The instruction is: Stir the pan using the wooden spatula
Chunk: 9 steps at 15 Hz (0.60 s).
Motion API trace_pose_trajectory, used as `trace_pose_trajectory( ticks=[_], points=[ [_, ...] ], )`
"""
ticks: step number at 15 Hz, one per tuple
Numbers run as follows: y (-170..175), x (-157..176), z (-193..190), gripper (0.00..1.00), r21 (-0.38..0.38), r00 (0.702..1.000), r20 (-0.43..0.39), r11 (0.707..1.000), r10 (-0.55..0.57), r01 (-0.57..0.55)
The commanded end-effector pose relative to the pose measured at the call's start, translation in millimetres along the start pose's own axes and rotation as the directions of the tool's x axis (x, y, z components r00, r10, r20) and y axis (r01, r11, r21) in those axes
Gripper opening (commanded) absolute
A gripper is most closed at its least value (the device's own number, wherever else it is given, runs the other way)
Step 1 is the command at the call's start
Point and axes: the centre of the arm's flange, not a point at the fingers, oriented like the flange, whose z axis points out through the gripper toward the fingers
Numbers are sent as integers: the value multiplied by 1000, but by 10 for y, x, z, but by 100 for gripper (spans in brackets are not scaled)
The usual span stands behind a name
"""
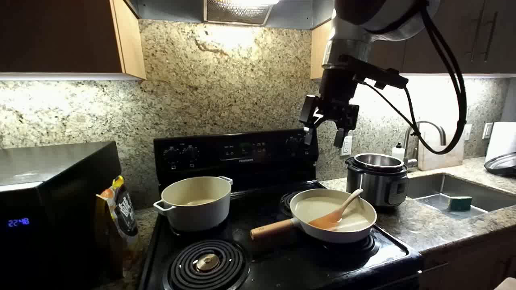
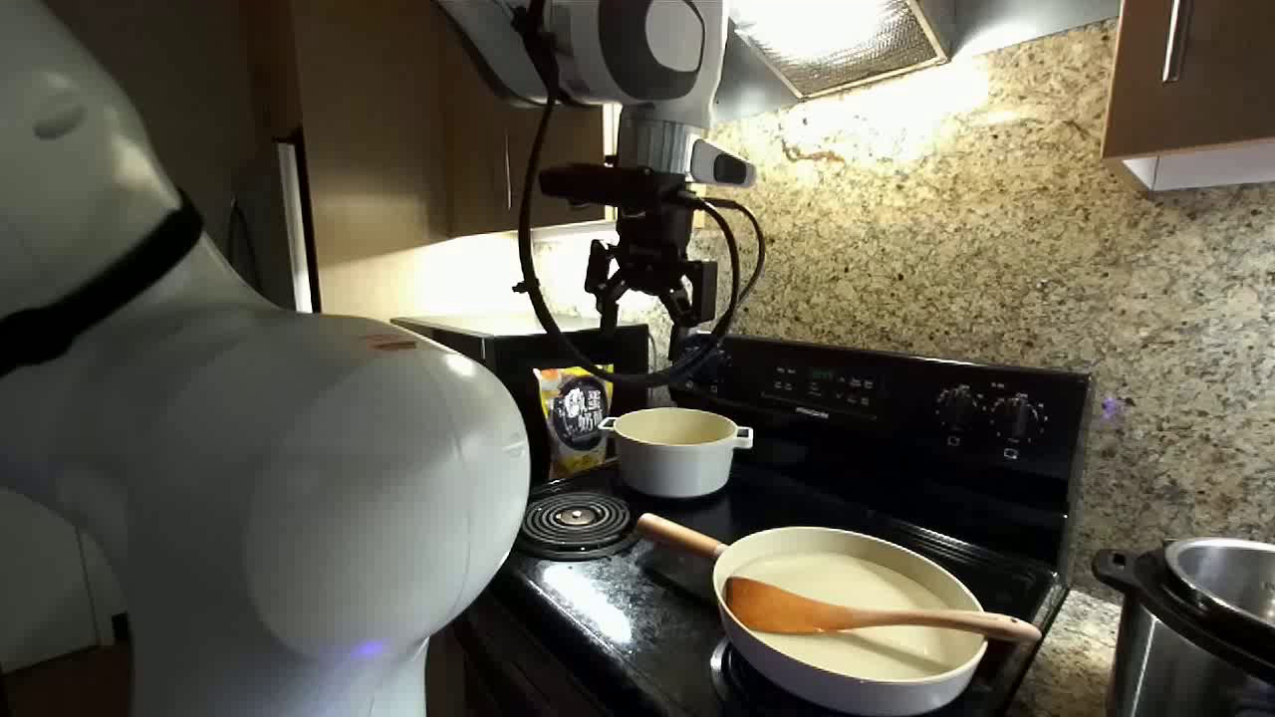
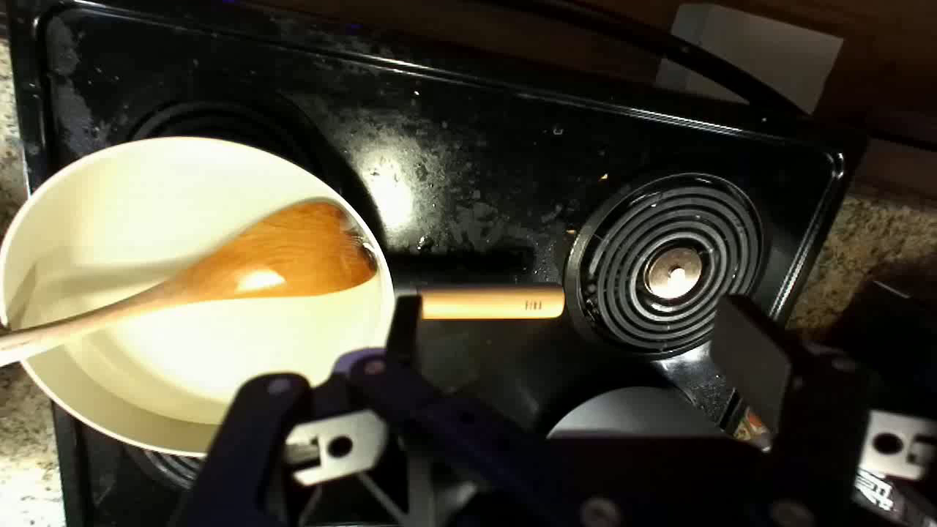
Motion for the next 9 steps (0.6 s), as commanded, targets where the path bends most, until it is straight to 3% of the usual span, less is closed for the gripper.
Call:
trace_pose_trajectory(
  ticks=[1, 9],
  points=[
    [0, 0, 0, 100, 0, 1000, 0, 1000, 0, 0],
    [102, 50, 178, 100, -88, 988, 21, 985, 150, -147]
  ],
)
